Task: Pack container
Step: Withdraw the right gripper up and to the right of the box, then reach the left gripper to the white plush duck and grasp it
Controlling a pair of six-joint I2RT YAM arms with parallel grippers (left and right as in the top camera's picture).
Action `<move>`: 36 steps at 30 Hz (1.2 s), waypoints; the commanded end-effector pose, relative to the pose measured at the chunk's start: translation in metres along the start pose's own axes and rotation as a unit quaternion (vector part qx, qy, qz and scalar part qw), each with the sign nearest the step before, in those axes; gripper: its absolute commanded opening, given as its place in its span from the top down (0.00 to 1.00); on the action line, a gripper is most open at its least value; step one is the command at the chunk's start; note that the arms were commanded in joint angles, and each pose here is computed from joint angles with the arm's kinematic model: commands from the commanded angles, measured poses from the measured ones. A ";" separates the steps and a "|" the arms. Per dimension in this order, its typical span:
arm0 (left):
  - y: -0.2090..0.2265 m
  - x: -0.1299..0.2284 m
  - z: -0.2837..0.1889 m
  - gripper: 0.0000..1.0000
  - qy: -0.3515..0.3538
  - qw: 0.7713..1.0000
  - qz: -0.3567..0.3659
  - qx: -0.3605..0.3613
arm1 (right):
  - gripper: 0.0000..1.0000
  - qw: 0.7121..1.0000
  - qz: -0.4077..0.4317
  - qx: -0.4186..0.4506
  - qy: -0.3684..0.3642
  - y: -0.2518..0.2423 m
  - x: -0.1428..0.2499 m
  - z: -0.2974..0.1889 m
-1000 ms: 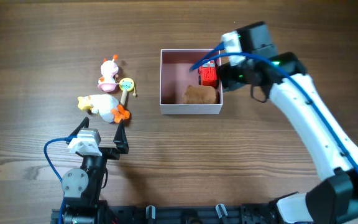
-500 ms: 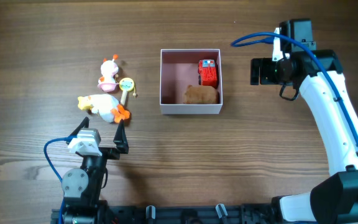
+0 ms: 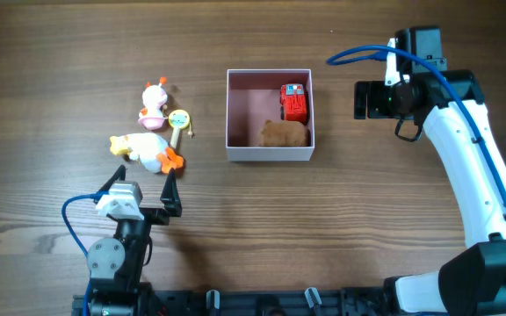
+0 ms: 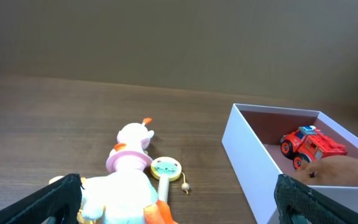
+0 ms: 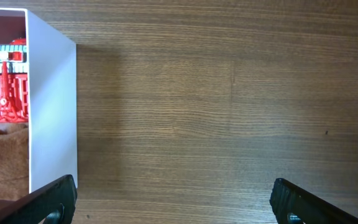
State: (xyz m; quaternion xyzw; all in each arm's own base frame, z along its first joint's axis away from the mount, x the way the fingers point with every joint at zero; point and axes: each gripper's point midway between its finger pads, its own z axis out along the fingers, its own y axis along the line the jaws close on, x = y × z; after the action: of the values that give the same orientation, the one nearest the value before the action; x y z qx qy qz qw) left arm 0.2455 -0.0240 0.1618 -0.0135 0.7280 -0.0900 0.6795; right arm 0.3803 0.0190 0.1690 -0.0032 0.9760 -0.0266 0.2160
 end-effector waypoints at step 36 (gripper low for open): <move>-0.014 0.081 0.100 0.03 0.546 0.794 -0.257 -0.078 | 0.00 1.000 0.011 0.007 -0.021 -0.003 -0.009 -0.011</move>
State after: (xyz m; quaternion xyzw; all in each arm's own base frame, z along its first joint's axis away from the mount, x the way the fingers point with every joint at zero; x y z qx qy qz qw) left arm 0.3290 -0.0778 0.0843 -0.0677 0.9682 -0.1986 0.1365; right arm 0.3810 0.0187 0.1699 -0.0027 0.9757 -0.0276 0.2176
